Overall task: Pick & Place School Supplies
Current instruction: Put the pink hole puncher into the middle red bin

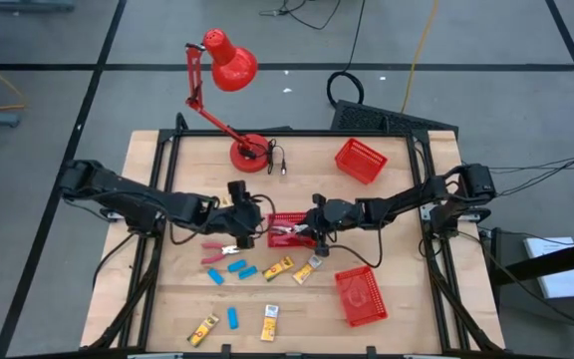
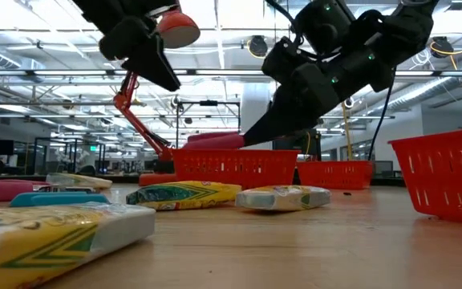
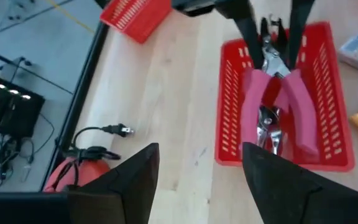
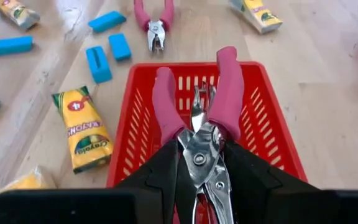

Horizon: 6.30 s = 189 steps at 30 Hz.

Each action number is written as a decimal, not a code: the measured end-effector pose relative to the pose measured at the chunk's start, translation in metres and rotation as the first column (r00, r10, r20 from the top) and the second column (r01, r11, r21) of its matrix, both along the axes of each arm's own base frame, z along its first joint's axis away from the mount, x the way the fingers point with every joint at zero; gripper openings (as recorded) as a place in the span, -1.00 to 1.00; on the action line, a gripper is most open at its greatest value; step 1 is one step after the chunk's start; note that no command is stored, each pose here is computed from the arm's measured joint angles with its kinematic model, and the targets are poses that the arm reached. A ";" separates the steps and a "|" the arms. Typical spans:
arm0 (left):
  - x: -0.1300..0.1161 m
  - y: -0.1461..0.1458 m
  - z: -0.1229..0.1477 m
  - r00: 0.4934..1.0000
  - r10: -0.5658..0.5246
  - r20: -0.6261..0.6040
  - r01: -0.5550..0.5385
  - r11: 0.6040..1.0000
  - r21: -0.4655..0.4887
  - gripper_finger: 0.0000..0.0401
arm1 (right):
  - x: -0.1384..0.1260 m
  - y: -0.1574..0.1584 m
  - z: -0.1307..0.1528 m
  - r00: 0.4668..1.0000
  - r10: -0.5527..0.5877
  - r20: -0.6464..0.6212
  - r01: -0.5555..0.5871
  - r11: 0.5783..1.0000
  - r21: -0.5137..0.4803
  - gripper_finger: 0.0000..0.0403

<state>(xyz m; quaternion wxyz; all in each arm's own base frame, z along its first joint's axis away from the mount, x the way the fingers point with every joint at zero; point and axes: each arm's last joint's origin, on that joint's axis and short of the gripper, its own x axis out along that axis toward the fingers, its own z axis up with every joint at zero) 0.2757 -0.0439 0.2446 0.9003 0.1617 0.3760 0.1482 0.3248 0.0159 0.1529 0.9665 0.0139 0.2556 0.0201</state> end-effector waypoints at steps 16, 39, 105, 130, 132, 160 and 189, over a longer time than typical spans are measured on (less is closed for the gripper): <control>-0.023 0.006 -0.031 0.994 0.107 0.028 -0.105 0.994 -0.042 0.17 | -0.001 -0.007 -0.002 0.999 -0.020 -0.027 0.020 1.000 -0.013 -0.01; -0.069 -0.032 -0.051 0.946 0.148 -0.288 -0.221 0.946 -0.238 0.17 | -0.001 0.022 0.012 0.996 0.023 0.085 -0.011 0.991 -0.132 0.32; -0.089 -0.018 -0.108 0.807 0.098 -0.582 -0.388 0.831 -0.399 0.26 | -0.008 0.048 0.016 0.995 0.072 0.074 -0.052 0.968 -0.246 0.28; -0.061 -0.027 -0.055 0.875 0.101 -0.474 -0.244 0.937 -0.250 -0.80 | -0.008 0.048 0.016 0.995 0.061 0.077 -0.041 0.969 -0.243 0.28; -0.055 -0.023 -0.048 0.886 0.089 -0.454 -0.217 0.947 -0.238 -0.80 | -0.010 0.047 0.019 0.997 0.021 0.078 0.002 0.960 -0.281 0.28; 0.093 0.035 -0.035 0.883 -0.260 -0.390 0.203 0.962 -0.180 -0.80 | -0.128 0.017 0.055 0.922 -0.115 0.369 0.223 0.938 -0.265 0.28; 0.118 0.045 -0.054 0.875 -0.204 -0.439 0.150 0.976 -0.156 0.36 | -0.129 0.017 0.049 0.942 -0.119 0.314 0.208 0.941 -0.268 0.28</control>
